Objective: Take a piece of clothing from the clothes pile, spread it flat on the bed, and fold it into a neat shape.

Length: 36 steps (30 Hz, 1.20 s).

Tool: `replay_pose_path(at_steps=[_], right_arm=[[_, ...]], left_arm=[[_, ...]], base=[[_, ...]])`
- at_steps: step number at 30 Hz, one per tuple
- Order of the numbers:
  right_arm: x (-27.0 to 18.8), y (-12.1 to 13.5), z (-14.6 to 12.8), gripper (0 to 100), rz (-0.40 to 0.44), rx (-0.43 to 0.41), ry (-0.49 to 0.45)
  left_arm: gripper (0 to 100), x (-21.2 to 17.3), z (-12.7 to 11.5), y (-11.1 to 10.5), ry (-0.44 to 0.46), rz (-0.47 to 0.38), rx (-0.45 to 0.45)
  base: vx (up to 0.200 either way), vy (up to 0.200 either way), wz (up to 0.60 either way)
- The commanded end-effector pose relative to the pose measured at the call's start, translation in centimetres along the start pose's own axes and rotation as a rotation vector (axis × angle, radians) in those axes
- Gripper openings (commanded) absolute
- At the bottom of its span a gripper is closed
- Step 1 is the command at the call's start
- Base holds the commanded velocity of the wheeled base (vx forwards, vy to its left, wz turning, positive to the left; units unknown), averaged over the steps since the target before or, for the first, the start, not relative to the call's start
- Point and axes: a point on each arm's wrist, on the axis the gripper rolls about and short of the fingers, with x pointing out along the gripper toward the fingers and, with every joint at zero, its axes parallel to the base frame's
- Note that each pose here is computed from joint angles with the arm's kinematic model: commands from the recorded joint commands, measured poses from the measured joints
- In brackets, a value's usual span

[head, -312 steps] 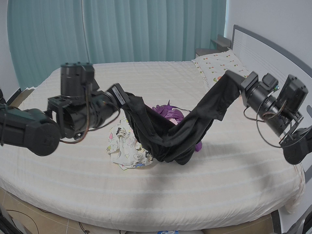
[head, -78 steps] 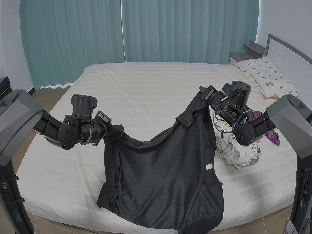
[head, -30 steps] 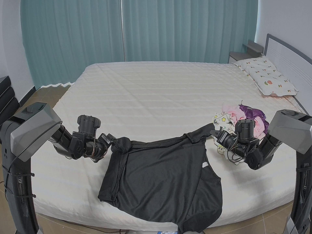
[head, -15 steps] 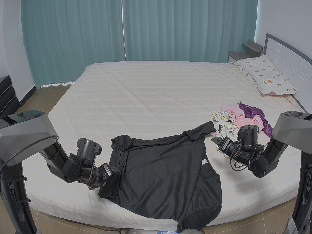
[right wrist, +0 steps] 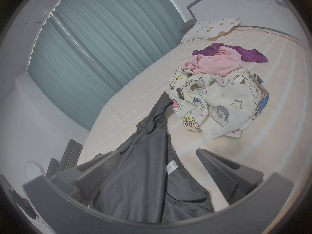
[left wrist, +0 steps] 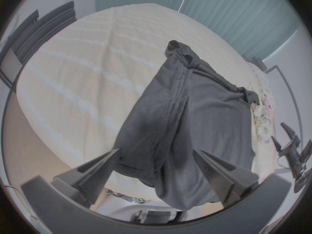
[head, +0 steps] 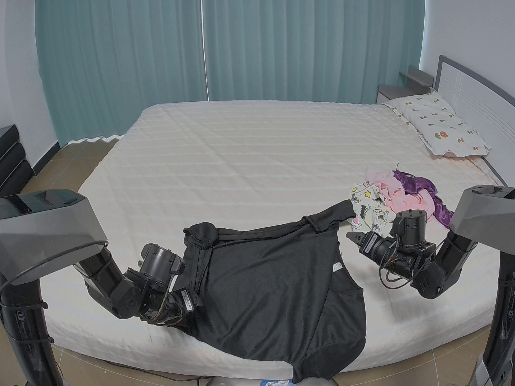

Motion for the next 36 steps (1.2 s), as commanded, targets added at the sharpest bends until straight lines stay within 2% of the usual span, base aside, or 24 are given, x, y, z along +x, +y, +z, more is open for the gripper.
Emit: replay_pose_path(at_steps=[1,8,11,15,18,24,32,36], right_arm=[[0.0,0.0,-0.2,100,0.004,-0.003,0.009],[0.0,-0.1,0.0,100,0.001,-0.001,0.007],[-0.1,-0.3,-0.2,100,-0.006,-0.001,0.013],[-0.4,-0.6,-0.4,100,-0.016,-0.003,0.024],[-0.7,-0.9,-0.9,100,-0.031,-0.006,0.042],[-1.5,-2.3,-1.9,100,-0.078,-0.058,0.093],[-3.5,-4.8,-4.8,100,-0.112,-0.153,0.271],[-3.5,-5.7,-6.4,100,-0.138,-0.170,0.341]], left_arm=[[0,1.6,-1.1,0.7,0.019,0.086,0.057],[0,0.6,-0.6,1.9,0.031,0.139,0.047],[0,-0.2,-0.6,3.0,0.066,0.179,0.032],[0,-1.4,-0.2,4.2,0.065,0.198,0.000],[0,-2.5,0.0,5.4,0.071,0.216,-0.006],[0,-3.2,-1.2,8.6,0.139,0.287,-0.016],[0,-3.6,-1.9,10.2,0.187,0.301,-0.042],[0,-3.8,-2.3,10.5,0.209,0.296,-0.050]], base=[[0.000,0.000,0.00],[0.000,0.000,0.00],[0.000,0.000,0.00],[0.000,0.000,0.00],[0.000,0.000,0.00],[0.000,0.000,0.00],[0.000,0.000,0.00],[0.000,0.000,0.00]])
